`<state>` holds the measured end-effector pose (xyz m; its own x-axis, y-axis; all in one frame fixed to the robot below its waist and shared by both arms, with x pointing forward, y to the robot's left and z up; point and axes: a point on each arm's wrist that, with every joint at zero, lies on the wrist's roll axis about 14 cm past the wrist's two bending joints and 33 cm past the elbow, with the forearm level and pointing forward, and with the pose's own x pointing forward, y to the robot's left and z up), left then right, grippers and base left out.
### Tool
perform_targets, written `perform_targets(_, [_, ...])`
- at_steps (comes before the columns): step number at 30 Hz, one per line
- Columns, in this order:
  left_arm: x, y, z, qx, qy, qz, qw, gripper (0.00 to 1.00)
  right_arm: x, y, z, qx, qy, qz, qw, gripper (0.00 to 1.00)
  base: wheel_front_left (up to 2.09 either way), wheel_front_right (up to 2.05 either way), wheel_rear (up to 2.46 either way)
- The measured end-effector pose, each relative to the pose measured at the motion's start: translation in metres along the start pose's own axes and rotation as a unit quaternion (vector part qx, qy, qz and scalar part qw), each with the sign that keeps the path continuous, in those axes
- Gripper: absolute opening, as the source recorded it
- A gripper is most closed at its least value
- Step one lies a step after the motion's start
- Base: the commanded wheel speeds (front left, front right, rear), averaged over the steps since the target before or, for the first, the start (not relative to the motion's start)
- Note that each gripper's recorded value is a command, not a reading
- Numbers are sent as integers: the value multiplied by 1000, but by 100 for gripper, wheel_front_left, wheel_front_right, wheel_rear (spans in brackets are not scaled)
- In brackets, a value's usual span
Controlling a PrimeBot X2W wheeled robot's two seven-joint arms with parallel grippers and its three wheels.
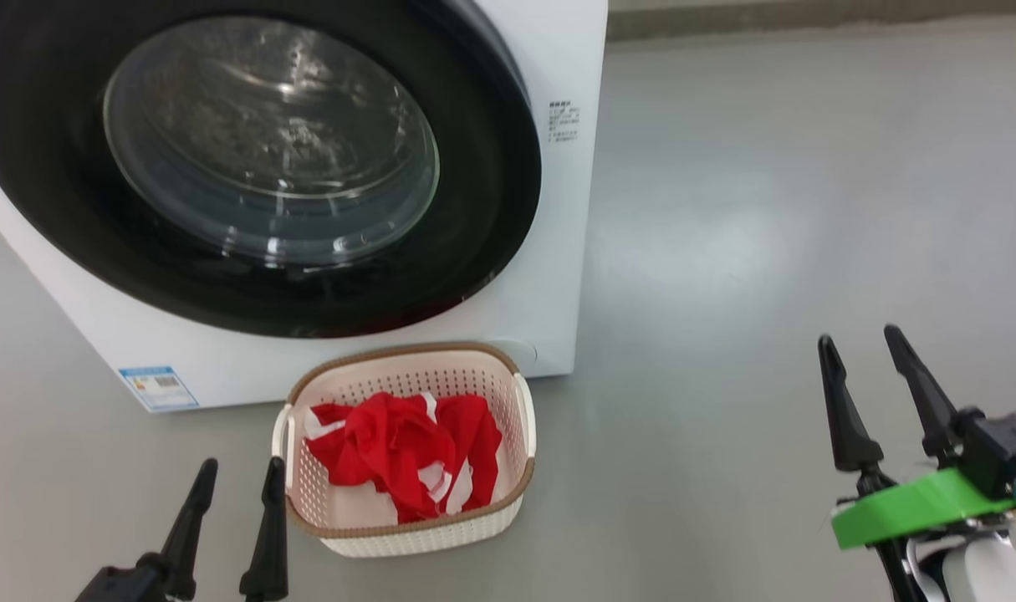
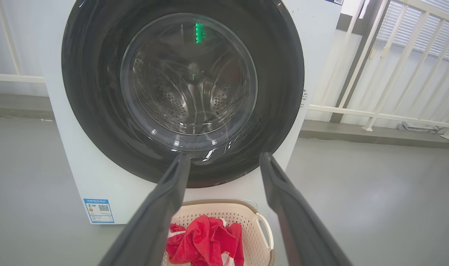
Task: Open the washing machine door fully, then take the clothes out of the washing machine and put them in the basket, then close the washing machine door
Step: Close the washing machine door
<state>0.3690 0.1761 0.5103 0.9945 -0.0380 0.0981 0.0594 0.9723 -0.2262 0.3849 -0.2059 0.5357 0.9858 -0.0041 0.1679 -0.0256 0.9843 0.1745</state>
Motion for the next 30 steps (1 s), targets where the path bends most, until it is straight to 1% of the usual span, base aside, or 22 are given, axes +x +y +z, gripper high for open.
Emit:
perform_targets(8, [-11, 5, 19, 17, -27, 6, 999, 100, -25, -8, 5, 0, -6, -15, 1000, 100, 0, 0, 0])
perform_targets(14, [-17, 6, 19, 20, -26, 7, 999, 100, -30, -9, 9, 3, -11, -20, 1000, 100, 0, 0, 0])
perform_targets(20, [-23, 6, 19, 22, -26, 7, 999, 100, -44, -15, 5, 5, -6, -33, 999, 100, 0, 0, 0])
perform_targets(30, [-26, 7, 16, 23, -21, 9, 999, 100, -44, -13, 10, 6, -13, -31, 999, 100, 0, 0, 0])
